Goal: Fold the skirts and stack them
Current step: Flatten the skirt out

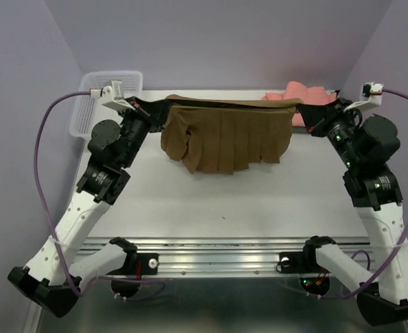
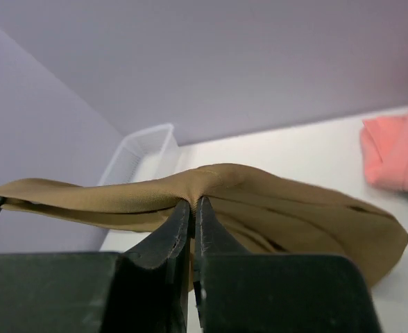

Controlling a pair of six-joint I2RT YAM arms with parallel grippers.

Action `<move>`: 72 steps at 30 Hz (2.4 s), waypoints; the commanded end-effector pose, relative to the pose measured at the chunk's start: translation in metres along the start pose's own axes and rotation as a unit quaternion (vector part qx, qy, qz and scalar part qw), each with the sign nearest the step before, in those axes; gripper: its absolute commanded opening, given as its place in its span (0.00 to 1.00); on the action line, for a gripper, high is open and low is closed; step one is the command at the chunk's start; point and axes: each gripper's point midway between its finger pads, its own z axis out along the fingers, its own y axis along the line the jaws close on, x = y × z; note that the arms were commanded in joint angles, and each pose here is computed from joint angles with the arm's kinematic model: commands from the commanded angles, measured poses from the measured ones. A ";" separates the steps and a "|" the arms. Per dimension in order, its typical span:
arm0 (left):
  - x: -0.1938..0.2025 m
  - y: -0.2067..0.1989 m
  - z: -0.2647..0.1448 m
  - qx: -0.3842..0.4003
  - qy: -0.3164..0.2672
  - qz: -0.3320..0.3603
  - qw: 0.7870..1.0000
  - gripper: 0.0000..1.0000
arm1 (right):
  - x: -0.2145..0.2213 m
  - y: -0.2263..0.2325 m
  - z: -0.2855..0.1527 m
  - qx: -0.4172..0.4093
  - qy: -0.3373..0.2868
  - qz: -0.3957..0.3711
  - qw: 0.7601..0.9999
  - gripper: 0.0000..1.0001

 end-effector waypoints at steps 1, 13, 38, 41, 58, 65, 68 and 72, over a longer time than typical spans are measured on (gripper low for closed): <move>-0.106 -0.045 -0.045 0.037 -0.136 0.054 0.988 0.00 | -0.091 0.036 -0.044 -0.029 -0.139 -0.050 0.989 0.01; -0.168 -0.119 -0.176 0.195 -0.213 0.043 0.956 0.00 | -0.132 0.122 -0.171 -0.189 -0.192 -0.071 0.960 0.01; -0.103 0.082 0.128 -0.191 -0.079 0.099 0.973 0.00 | -0.050 -0.075 0.152 0.178 -0.060 -0.098 0.977 0.01; -0.165 0.040 0.143 -0.141 -0.130 0.109 0.975 0.00 | -0.110 -0.050 0.171 0.159 -0.118 -0.125 0.972 0.01; -0.196 0.000 0.079 -0.074 -0.164 0.124 0.976 0.00 | -0.156 0.013 0.107 0.062 -0.175 -0.140 0.973 0.01; -0.220 -0.041 0.008 -0.032 -0.204 0.121 0.971 0.00 | -0.176 0.040 0.040 0.030 -0.203 -0.136 0.969 0.00; -0.223 -0.044 -0.004 -0.027 -0.218 0.118 0.968 0.00 | -0.176 0.041 0.029 0.031 -0.206 -0.137 0.968 0.01; -0.222 -0.036 0.000 -0.044 -0.217 0.115 0.968 0.00 | -0.168 0.028 0.041 0.054 -0.195 -0.143 0.969 0.01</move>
